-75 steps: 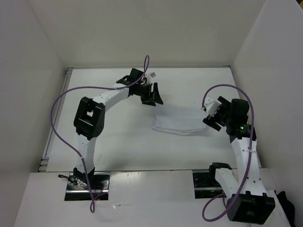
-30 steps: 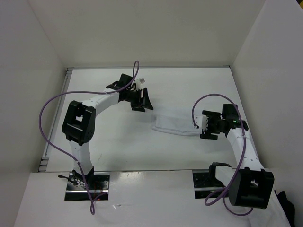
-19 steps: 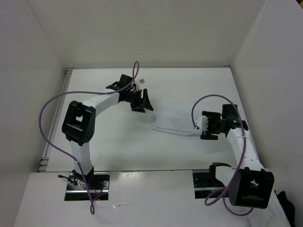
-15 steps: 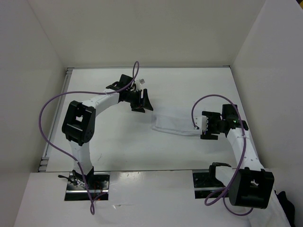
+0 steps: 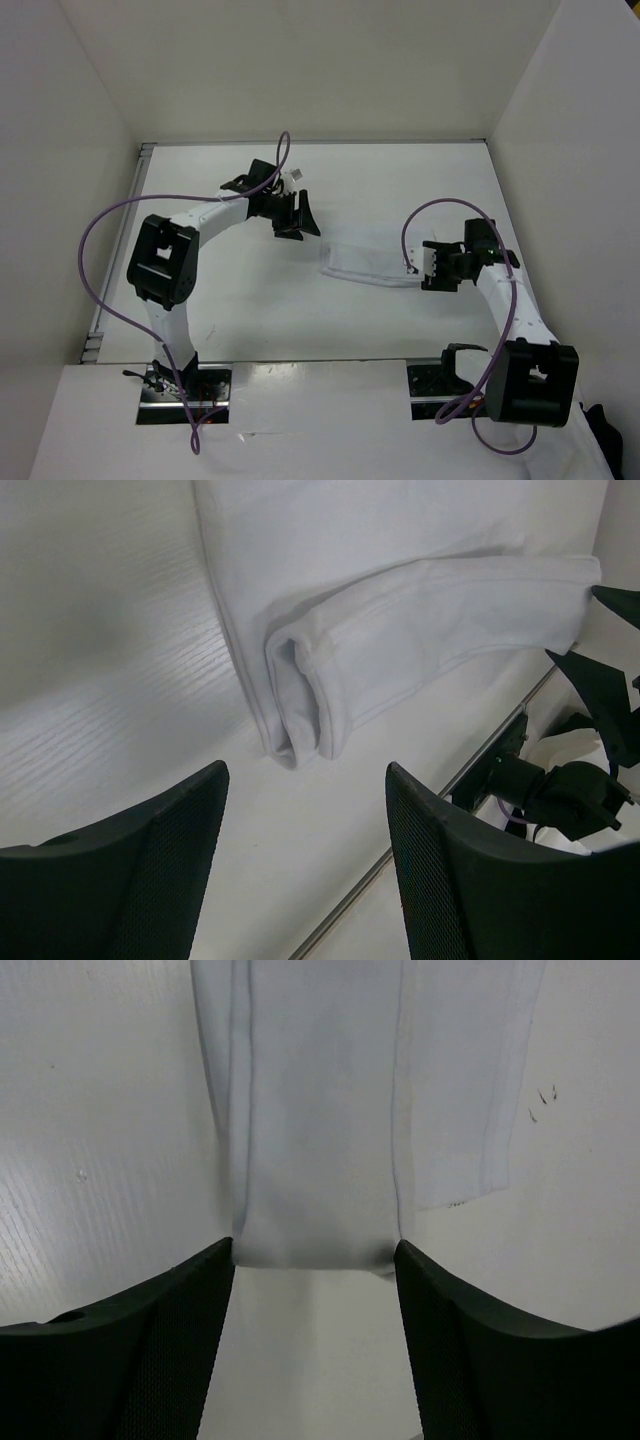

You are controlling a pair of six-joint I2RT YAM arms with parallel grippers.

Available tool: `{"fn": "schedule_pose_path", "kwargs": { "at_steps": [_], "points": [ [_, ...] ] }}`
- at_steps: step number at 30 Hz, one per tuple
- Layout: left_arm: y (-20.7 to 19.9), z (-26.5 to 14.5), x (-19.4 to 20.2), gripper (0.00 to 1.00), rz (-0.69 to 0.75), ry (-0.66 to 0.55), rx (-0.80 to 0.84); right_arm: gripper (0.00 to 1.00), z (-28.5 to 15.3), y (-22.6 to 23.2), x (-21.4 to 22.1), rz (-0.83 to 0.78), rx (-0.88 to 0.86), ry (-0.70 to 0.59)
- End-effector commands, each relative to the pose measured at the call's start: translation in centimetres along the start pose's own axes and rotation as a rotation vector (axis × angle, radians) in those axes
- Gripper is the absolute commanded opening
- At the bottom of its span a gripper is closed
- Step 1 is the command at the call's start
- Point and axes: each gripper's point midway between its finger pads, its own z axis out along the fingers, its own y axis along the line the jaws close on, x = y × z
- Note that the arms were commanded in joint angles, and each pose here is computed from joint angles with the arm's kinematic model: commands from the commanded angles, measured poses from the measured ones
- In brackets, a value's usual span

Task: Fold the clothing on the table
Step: Fold the skirt

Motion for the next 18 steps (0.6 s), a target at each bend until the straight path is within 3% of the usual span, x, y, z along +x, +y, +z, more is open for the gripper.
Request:
{"fn": "schedule_pose_path", "kwargs": {
  "at_steps": [1, 2, 6, 7, 13, 18],
  "points": [
    [-1.0, -1.7, -0.6, 0.71, 0.042, -0.039, 0.016, 0.69, 0.6, -0.5, -0.5, -0.022, 0.012, -0.034],
    [-1.0, -1.7, -0.6, 0.71, 0.042, -0.039, 0.016, 0.64, 0.5, -0.8, -0.6, -0.026, 0.02, -0.034],
    [-1.0, -1.7, -0.6, 0.71, 0.042, -0.039, 0.016, 0.18, 0.1, -1.9, -0.9, -0.009, 0.052, -0.043],
    [-1.0, -1.7, -0.6, 0.71, 0.042, -0.039, 0.016, 0.14, -0.1, -2.2, -1.1, 0.016, 0.062, -0.044],
    [-0.7, -1.5, -0.5, 0.73, 0.036, -0.032, 0.013, 0.01, -0.9, -4.9, -2.9, 0.176, 0.109, -0.125],
    [-0.6, -1.2, -0.3, 0.73, 0.031, -0.022, 0.018, 0.01, 0.9, -6.6, -2.5, 0.439, 0.024, -0.141]
  ]
}}
